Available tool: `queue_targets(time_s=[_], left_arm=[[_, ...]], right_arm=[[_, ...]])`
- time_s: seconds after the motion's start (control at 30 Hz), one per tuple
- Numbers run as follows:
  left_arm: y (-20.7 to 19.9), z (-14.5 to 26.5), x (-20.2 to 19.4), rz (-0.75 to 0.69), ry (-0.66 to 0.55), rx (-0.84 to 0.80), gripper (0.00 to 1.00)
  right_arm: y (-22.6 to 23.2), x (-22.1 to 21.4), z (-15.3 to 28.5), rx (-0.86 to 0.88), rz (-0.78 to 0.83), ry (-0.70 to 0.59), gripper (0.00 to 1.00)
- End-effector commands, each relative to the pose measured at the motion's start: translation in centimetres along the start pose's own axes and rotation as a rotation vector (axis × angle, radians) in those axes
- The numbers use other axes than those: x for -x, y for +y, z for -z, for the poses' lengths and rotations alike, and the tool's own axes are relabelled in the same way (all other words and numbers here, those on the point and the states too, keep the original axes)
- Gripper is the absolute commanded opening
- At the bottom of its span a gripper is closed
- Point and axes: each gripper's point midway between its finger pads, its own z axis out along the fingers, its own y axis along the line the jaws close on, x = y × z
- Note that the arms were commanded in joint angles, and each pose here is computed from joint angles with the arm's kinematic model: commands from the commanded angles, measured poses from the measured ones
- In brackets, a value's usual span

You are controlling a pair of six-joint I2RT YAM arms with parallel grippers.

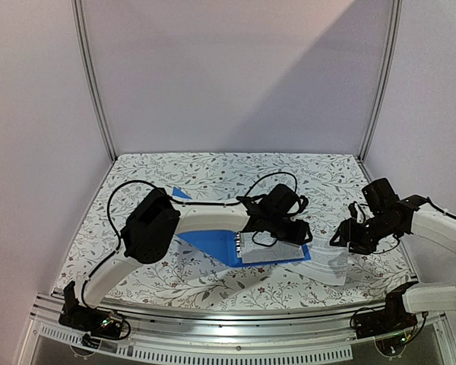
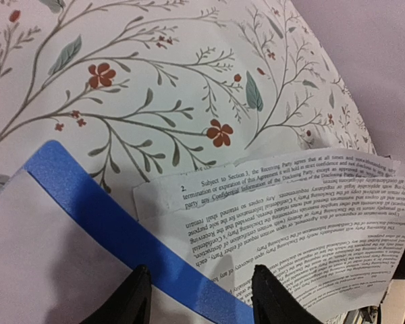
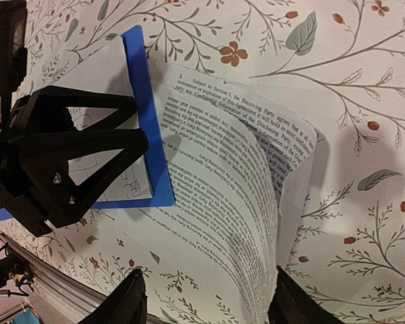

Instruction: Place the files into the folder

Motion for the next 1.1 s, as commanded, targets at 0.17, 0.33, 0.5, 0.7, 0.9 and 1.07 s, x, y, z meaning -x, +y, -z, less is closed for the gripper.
queue_targets(time_s=[0.17,0.33,0.5,0.7,0.9,1.07], left_arm=[[2.2,0.4,-1.5,0.034,0.058,0.054,0.52],[2.3,0.4,-1.4,0.035,0.056,0.056,0.52],[2.4,0.4,-1.5,0.037,0.059,0.056,0.52],[2.5,0.4,-1.5,0.037,0.059,0.057,0.52],[2.5,0.4,-1.5,0.04,0.058,0.057,0.51],[2.5,0.4,-1.4,0.036,0.057,0.056,0.51]], right_arm=[[0.4,-0.2,-1.2,-0.01,0.028,0.021,0.58],[0.4,0.2,-1.7,-0.025,0.046,0.02,0.56],[0.5,0.5,-1.7,-0.034,0.066,0.02,0.43],[0.5,0.7,-1.3,-0.055,0.072,0.015,0.17],[0.2,1.2,-0.4,-0.095,0.068,-0.007,0.1],[0.2,1.1,-0.6,-0.091,0.068,-0.004,0.0]])
